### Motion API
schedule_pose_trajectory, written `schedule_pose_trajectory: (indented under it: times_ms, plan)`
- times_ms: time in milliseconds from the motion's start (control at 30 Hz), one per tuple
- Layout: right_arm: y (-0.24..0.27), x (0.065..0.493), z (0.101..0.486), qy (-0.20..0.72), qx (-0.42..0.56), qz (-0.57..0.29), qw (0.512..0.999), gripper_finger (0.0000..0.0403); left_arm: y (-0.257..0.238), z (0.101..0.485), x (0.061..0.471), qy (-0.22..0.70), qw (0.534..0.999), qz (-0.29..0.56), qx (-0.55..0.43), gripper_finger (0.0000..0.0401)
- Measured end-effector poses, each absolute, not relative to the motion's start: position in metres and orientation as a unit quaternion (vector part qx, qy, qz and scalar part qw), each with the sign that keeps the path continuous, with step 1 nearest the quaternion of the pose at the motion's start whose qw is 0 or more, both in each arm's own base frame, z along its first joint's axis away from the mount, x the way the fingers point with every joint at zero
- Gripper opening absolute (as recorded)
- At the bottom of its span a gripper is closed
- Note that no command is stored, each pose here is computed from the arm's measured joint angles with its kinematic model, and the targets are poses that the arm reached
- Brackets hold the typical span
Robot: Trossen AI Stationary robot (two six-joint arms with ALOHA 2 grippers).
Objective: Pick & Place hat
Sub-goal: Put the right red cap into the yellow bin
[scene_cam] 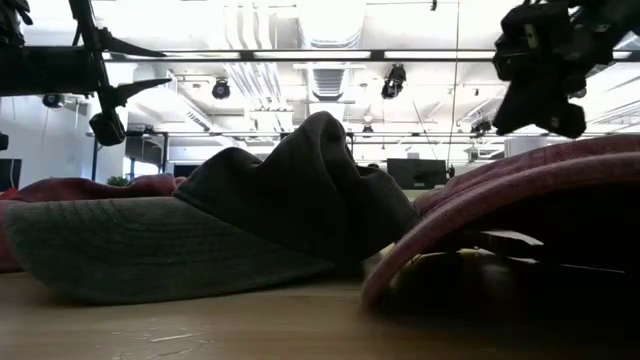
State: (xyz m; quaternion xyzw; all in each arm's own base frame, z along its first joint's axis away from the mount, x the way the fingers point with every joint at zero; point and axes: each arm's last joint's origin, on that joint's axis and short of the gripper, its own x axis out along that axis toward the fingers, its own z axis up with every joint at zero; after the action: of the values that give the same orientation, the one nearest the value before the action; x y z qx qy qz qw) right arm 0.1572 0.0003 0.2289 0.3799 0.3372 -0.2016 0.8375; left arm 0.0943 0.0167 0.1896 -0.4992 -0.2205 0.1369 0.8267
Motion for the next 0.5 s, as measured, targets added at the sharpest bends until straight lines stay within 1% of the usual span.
schedule_pose_trajectory:
  times_ms: [133, 300, 500]
  plan:
    - [0.003, 0.171, 0.225, 0.385, 0.372, -0.174, 0.826, 0.0091, 0.017, 0.188, 0.096, -0.214, 0.819, 0.133, -0.515, 0.0142]
    - [0.009, 0.184, 0.215, 0.444, 0.374, -0.135, 0.803, 0.0136, 0.014, 0.185, 0.100, -0.176, 0.819, 0.102, -0.536, 0.0142]
    - [0.029, 0.195, 0.210, 0.498, 0.347, -0.079, 0.791, 0.0182, 0.014, 0.177, 0.105, -0.138, 0.813, 0.119, -0.552, 0.0142]
